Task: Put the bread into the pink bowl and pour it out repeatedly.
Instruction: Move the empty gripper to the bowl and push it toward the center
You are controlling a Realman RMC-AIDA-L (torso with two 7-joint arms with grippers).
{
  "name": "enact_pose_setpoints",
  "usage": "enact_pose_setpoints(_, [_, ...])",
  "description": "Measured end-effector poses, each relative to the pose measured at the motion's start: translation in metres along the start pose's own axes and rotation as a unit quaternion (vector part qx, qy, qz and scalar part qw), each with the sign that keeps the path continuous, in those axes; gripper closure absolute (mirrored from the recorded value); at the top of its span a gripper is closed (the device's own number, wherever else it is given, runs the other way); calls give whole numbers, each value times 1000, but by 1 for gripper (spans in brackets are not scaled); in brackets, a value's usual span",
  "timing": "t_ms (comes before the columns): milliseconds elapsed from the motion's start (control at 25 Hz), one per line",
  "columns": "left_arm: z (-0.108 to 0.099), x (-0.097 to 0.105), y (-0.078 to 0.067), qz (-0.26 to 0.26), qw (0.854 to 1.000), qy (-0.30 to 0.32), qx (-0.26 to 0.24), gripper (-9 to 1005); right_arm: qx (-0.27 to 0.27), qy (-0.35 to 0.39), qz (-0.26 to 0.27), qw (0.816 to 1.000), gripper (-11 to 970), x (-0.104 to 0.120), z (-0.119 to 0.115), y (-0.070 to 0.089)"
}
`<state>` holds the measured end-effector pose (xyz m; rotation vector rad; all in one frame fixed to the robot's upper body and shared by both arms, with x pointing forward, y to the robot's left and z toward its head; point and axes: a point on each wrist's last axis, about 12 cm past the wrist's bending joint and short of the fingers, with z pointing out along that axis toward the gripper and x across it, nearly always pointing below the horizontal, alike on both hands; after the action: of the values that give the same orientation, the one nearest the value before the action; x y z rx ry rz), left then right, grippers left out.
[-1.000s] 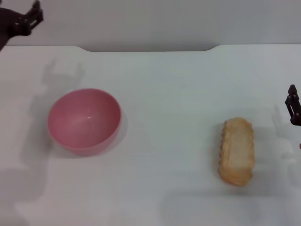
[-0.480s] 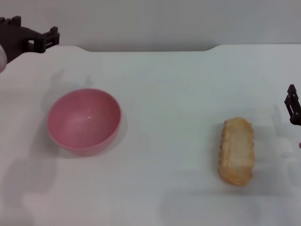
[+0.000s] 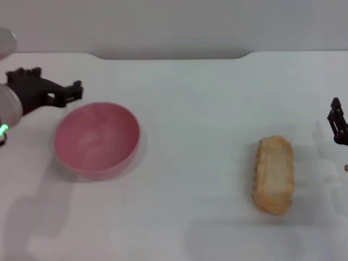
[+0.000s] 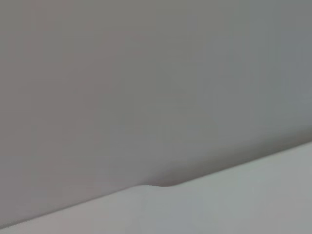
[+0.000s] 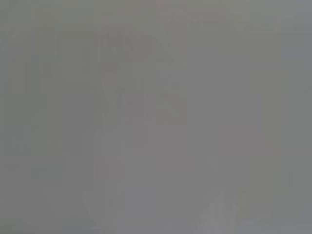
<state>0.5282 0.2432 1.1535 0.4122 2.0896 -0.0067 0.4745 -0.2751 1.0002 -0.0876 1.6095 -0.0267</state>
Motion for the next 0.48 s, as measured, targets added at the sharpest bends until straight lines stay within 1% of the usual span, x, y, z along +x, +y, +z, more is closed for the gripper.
enact_pose_setpoints(160, [3, 9, -9, 5, 1000, 4, 10, 142, -2, 0, -1, 1000, 358, 0, 0, 0])
enact_pose_setpoints(240, [5, 13, -11, 9, 1000, 10, 14, 142, -2, 0, -2, 1000, 359, 0, 0, 0])
enact_pose_setpoints(480, [6, 23, -10, 16, 999, 27, 12, 236, -3, 0, -3, 1000, 361, 0, 0, 1])
